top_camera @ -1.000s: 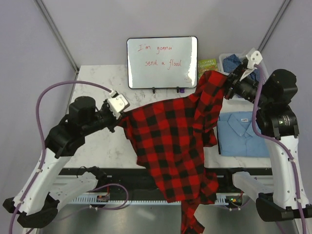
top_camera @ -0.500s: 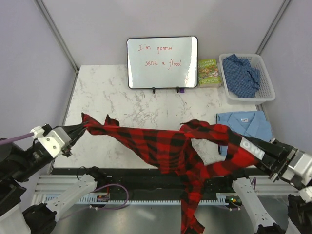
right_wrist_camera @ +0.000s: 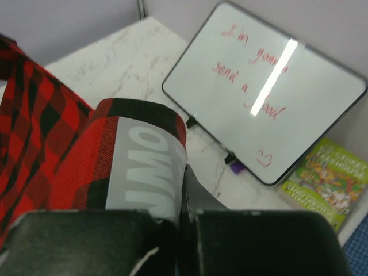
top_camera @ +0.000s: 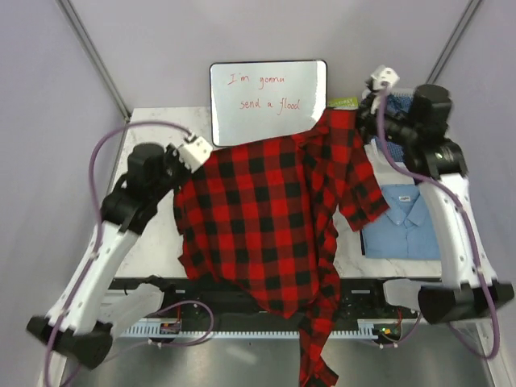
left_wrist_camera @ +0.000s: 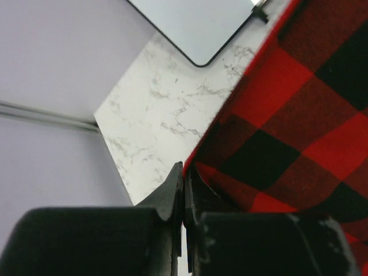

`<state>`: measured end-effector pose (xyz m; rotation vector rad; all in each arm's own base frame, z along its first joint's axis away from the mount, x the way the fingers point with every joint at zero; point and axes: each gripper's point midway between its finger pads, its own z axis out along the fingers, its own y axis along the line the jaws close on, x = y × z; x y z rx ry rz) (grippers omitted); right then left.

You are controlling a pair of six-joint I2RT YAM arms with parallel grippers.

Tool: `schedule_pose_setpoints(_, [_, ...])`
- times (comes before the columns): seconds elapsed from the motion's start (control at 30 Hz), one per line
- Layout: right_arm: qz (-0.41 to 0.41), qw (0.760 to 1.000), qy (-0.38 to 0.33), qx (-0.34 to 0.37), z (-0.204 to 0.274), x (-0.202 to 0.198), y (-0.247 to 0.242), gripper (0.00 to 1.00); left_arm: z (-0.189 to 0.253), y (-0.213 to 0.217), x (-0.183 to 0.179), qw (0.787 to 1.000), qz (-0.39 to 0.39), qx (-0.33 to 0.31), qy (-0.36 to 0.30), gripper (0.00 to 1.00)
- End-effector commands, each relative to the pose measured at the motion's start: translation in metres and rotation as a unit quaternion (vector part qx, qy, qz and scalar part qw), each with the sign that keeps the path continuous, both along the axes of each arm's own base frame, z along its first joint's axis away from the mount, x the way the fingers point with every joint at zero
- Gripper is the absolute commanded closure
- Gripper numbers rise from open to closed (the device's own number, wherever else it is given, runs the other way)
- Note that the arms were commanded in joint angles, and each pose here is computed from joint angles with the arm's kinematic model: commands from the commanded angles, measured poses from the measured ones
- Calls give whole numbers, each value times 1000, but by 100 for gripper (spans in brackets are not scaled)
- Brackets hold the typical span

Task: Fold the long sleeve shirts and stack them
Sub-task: Flatten the shirt out

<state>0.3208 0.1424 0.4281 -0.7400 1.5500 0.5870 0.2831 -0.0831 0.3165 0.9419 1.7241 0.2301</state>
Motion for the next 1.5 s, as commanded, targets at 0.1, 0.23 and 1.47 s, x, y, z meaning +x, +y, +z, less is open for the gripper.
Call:
schedule_pose_setpoints(0.1, [-74, 993, 9, -93, -82, 108, 12, 100, -40, 36, 134, 996, 57, -51, 34, 98])
schedule_pose_setpoints(0.23, [-134, 984, 43, -105, -101, 172, 7, 25, -75, 16, 177, 990, 45, -83, 109, 89])
schedule_pose_setpoints(1.47, [38, 789, 412, -454, -432, -51, -31, 70, -299, 117, -18, 876, 144, -16, 460, 27])
